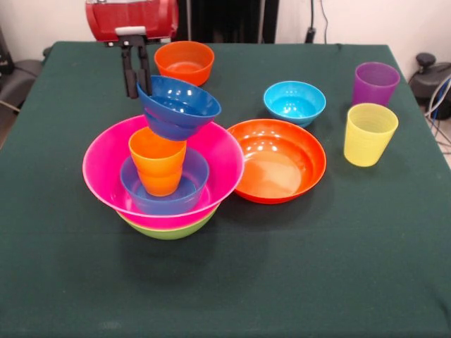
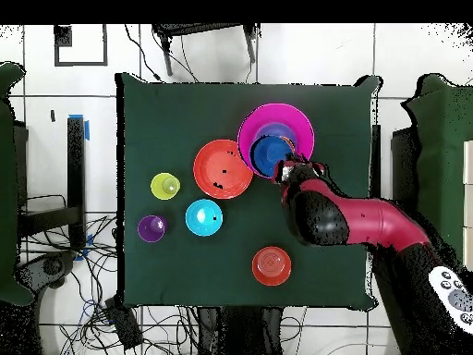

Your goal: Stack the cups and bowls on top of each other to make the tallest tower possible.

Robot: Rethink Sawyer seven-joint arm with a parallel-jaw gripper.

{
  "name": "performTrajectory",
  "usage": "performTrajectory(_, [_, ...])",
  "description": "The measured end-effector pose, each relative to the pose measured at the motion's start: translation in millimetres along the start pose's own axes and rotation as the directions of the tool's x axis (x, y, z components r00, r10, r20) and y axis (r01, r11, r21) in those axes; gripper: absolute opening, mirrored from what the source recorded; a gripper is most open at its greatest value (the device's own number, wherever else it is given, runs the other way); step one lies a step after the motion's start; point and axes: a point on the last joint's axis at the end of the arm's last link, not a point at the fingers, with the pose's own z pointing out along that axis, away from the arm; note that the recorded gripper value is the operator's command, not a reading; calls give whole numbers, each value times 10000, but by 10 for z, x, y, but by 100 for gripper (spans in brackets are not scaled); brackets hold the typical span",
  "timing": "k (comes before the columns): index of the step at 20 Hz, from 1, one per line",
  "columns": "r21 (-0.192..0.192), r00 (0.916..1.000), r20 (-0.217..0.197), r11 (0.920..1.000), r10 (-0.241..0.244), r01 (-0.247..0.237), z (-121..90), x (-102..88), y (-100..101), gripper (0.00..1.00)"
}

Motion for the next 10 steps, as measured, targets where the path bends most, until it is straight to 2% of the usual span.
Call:
performTrajectory(4, [-148, 10000, -35, 9999, -70, 69, 69, 48, 113, 0])
performTrajectory(10, [-219, 10000, -28, 9998, 19, -20, 110, 84, 110, 0])
